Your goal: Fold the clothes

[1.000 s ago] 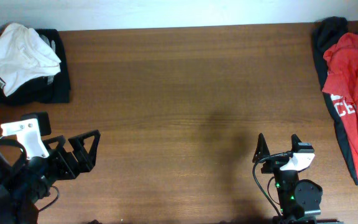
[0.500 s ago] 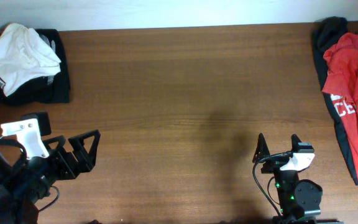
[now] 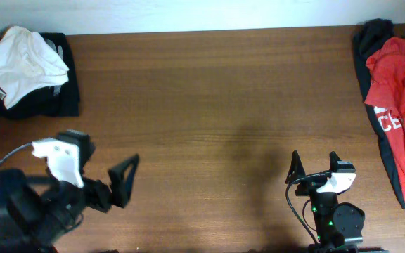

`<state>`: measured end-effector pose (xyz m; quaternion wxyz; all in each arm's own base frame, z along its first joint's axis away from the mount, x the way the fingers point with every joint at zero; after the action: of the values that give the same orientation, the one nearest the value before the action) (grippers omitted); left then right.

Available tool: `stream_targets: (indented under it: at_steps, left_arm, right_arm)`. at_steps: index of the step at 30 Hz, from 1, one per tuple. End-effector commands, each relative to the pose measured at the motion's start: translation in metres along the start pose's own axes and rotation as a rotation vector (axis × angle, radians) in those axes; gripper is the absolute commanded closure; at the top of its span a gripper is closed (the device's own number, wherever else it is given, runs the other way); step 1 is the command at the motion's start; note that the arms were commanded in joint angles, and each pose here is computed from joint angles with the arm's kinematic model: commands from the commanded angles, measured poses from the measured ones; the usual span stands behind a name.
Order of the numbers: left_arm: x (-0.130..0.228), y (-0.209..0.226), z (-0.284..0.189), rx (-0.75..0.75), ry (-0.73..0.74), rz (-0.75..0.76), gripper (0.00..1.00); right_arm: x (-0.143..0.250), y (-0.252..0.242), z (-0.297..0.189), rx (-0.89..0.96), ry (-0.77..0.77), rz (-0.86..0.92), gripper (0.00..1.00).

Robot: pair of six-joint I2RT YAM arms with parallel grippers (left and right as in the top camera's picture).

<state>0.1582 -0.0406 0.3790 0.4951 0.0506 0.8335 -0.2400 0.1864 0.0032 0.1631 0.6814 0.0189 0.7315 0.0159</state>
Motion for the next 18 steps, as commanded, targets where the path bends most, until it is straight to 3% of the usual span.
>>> stream_targets:
  at_steps: [1,8,11,15,18]
  left_arm:
    - [0.025,0.009,0.009,-0.049,-0.06,0.029,0.01]
    - [0.094,0.05,0.057,-0.049,-0.264,0.094,0.01]
    - [0.12,0.074,0.074,-0.1,-0.353,-0.069,0.01]
    - [0.137,0.093,0.087,-0.136,-0.474,-0.076,0.01]
    - [0.148,0.107,0.089,-0.198,-0.516,-0.164,0.01]
  right_arm:
    - [0.002,-0.002,0.0,0.01,0.006,0.0,0.01]
    - [0.002,-0.002,0.0,0.01,0.006,0.0,0.01]
    - [0.002,-0.002,0.0,0.01,0.006,0.0,0.01]
    - [0.002,-0.002,0.0,0.01,0.006,0.0,0.01]
    - [0.002,-0.002,0.0,0.01,0.006,0.0,0.01]
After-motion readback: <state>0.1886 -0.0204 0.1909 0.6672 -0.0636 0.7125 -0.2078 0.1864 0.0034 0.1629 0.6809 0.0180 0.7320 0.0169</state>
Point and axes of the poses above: each gripper's point midway between its finger pads, its own z axis out along the fingers, its own y axis along the line the jaws close on, x = y × z, the point moved 6 cm from there along -z, back along the fingers, and after that the axes turned 6 degrees about -z, right-handed, at the moved point
